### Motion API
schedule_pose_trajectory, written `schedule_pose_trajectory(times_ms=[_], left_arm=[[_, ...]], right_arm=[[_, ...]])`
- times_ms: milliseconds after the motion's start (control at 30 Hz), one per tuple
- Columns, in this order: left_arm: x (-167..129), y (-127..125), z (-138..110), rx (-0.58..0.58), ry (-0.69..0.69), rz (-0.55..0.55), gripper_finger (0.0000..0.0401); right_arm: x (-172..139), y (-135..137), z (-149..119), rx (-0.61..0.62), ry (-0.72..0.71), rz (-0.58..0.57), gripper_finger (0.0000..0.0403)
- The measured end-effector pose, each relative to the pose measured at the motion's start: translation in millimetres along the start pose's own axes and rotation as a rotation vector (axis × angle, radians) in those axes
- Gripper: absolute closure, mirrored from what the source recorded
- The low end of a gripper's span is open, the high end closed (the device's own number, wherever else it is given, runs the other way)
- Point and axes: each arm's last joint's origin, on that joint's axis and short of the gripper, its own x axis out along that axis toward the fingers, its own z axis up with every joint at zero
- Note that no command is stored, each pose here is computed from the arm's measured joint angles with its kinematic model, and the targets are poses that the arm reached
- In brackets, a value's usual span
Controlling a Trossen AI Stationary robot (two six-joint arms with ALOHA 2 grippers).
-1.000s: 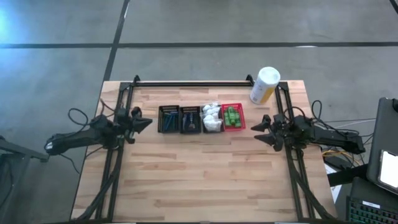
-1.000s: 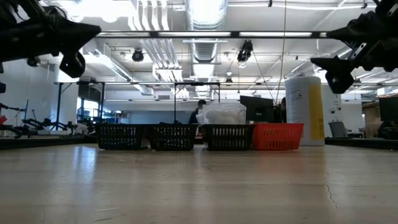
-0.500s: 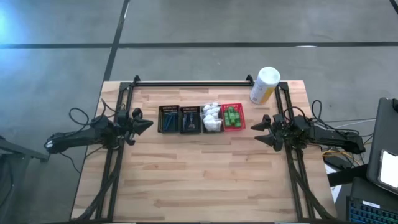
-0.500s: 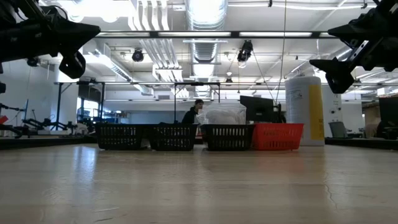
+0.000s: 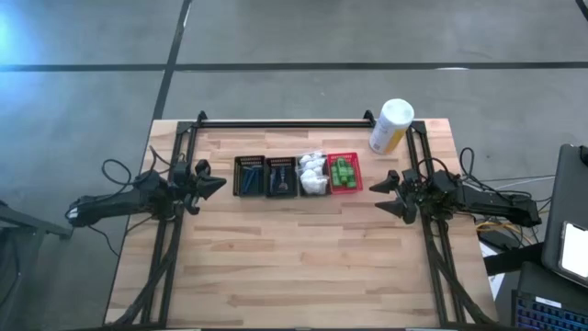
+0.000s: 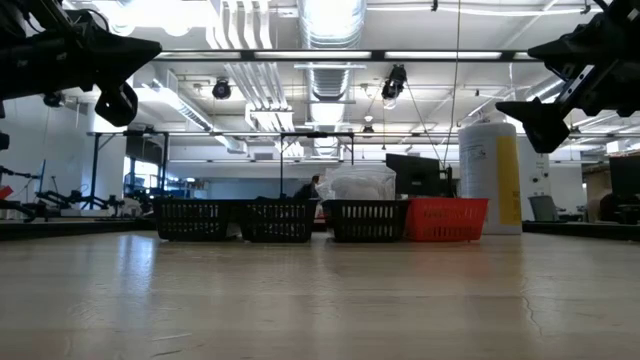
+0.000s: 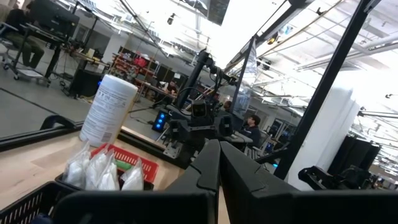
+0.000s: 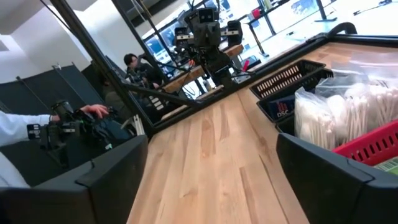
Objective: Pick & Place Travel size toiletries
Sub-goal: Return to Home Position
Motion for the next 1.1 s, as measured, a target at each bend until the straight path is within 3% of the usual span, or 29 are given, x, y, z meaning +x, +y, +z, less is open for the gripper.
schedule_pose_trajectory(times_ms=[300, 467, 567, 767, 1100], left_arm=[[0, 0, -2, 0.023, 0.026, -0.01, 0.0389], [-1, 5, -15, 0.352, 0.178, -0.01, 0.0389], [-2, 9, -20, 0.448, 0.223, 0.038, 0.0389], [-3, 10, -20, 0.47, 0.232, 0.068, 0.0389], [-3, 10, -20, 0.455, 0.231, 0.071, 0.0389]], right_arm=[[0, 0, 0, 0.0, -0.001, 0.0, 0.0048], [0, 0, 0, 0.0, -0.001, 0.0, 0.0062], [0, 0, 0, 0.0, 0.0, 0.0, 0.0071], [0, 0, 0, 0.0, 0.0, 0.0, 0.0076], [0, 0, 0, 0.0, 0.0, 0.0, 0.0045]])
